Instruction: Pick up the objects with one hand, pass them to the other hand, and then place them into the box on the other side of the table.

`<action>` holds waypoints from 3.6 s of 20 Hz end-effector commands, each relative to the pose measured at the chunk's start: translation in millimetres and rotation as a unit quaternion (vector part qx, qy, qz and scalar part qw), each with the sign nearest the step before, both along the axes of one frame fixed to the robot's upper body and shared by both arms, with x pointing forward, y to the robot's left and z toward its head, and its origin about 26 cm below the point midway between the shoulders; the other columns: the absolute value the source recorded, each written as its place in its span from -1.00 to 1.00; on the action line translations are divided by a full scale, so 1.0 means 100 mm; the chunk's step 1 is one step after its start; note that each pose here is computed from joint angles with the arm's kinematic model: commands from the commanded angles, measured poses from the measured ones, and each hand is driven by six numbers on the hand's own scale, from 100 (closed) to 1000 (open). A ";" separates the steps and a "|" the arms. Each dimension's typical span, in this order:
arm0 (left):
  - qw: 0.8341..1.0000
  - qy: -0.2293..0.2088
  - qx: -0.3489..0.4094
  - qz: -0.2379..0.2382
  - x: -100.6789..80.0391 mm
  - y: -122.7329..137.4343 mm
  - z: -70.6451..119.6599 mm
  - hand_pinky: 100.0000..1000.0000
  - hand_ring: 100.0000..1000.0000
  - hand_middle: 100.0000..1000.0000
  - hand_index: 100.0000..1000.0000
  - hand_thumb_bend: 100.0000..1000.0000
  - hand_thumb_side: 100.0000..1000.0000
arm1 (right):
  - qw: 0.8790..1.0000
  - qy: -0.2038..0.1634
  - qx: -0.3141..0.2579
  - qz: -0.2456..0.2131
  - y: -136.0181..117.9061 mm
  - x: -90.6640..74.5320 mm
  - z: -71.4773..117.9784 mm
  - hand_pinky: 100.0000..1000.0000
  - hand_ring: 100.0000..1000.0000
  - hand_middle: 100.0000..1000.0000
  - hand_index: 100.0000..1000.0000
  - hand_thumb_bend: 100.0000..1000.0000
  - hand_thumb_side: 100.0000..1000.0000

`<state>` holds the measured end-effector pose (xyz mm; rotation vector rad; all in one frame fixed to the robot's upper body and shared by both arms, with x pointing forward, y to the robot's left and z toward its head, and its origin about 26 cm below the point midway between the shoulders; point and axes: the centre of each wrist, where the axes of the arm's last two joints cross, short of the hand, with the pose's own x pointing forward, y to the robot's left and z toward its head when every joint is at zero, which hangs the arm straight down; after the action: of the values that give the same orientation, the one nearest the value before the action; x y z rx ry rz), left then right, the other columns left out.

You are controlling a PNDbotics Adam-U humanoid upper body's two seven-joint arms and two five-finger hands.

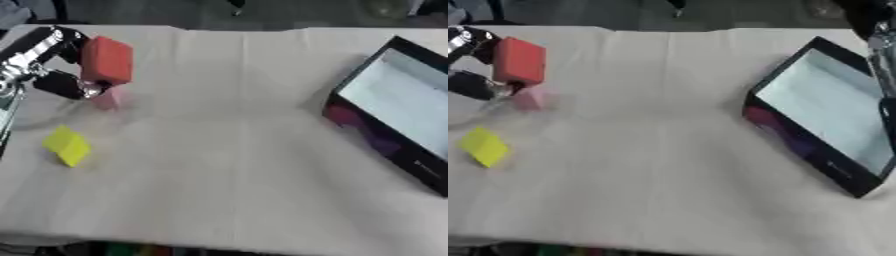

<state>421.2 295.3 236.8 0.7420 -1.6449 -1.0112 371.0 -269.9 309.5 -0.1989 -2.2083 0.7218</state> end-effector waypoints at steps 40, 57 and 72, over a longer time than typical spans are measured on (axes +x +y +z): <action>0.980 -0.147 -0.124 -0.051 -0.36 -1.25 -0.70 0.12 -0.16 -0.14 0.11 -0.72 -1.00 | 0.943 -0.050 -0.286 0.163 1.75 0.12 -0.04 0.81 1.00 0.85 0.93 -1.00 -1.00; 0.983 -0.133 -0.117 -0.049 -0.39 -1.29 -0.71 0.10 -0.17 -0.15 0.10 -0.71 -1.00 | 0.915 -0.064 -0.319 0.239 1.71 -0.12 0.09 0.84 1.00 0.85 0.92 -0.95 -1.00; 0.978 -0.157 -0.137 -0.028 -0.49 -1.34 -0.59 0.03 -0.22 -0.19 0.10 -0.65 -1.00 | 0.896 -0.092 -0.368 0.230 1.49 -0.33 0.06 0.90 1.00 0.85 0.94 -0.65 -1.00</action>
<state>375.4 164.1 166.8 0.6966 -1.9995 -0.7226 342.3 -116.6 304.4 -0.0556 -2.0351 1.8608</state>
